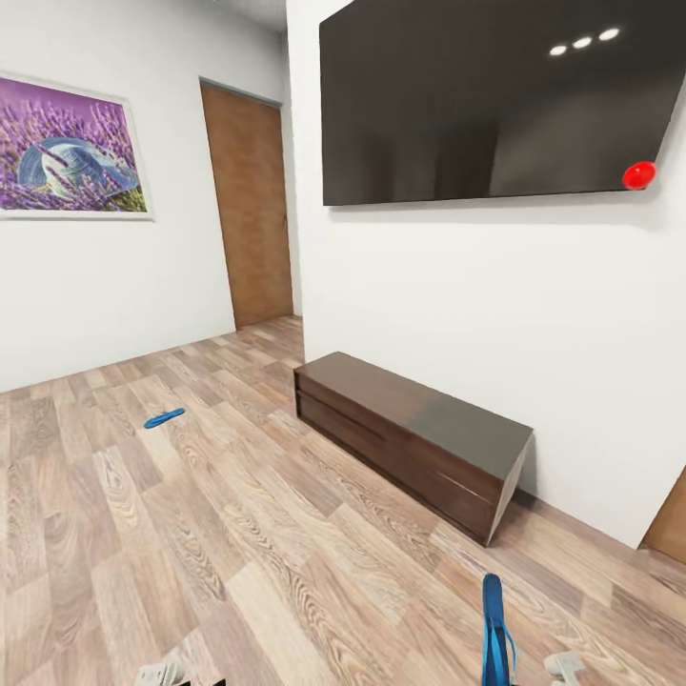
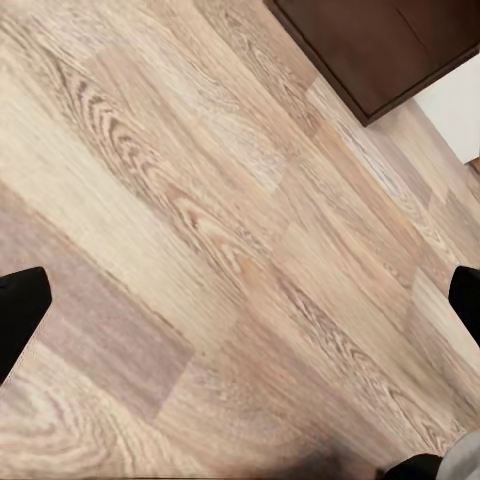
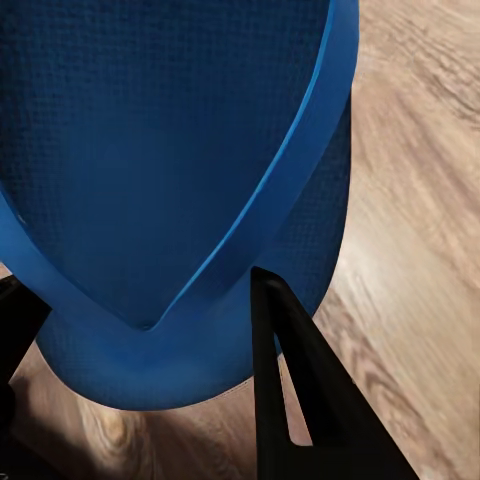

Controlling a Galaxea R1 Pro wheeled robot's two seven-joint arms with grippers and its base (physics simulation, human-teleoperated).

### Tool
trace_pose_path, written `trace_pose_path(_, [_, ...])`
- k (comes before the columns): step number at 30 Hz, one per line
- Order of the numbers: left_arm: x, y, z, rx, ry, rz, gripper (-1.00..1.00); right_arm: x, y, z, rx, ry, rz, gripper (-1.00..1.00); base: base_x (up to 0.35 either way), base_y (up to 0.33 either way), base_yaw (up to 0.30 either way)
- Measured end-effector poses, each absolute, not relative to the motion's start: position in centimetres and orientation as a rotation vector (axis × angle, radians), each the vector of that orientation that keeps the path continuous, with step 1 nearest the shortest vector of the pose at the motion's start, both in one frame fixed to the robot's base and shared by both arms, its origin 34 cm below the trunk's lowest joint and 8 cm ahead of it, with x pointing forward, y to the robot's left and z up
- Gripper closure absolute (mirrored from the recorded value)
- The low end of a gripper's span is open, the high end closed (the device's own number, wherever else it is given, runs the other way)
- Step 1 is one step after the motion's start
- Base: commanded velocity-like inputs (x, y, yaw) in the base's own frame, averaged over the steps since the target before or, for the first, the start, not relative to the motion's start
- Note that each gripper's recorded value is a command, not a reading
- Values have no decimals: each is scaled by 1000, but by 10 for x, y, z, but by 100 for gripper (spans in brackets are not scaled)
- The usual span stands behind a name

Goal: In the bedroom, move the book from the bed onto either nightstand, and place the two sandals side by side next to the bed.

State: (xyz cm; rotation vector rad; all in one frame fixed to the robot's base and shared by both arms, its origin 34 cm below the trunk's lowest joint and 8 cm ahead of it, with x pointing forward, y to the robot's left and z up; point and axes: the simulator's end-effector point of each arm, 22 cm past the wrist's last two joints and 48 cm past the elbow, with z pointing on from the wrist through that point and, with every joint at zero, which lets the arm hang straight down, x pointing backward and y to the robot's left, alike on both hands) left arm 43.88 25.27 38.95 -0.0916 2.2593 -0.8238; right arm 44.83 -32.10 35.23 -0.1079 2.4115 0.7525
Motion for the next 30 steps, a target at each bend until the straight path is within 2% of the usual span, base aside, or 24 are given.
trace_pose_path(30, [439,253,389,-92,2259,-824,-100,448,-321,352,-108,2411,752,100,0,0,289])
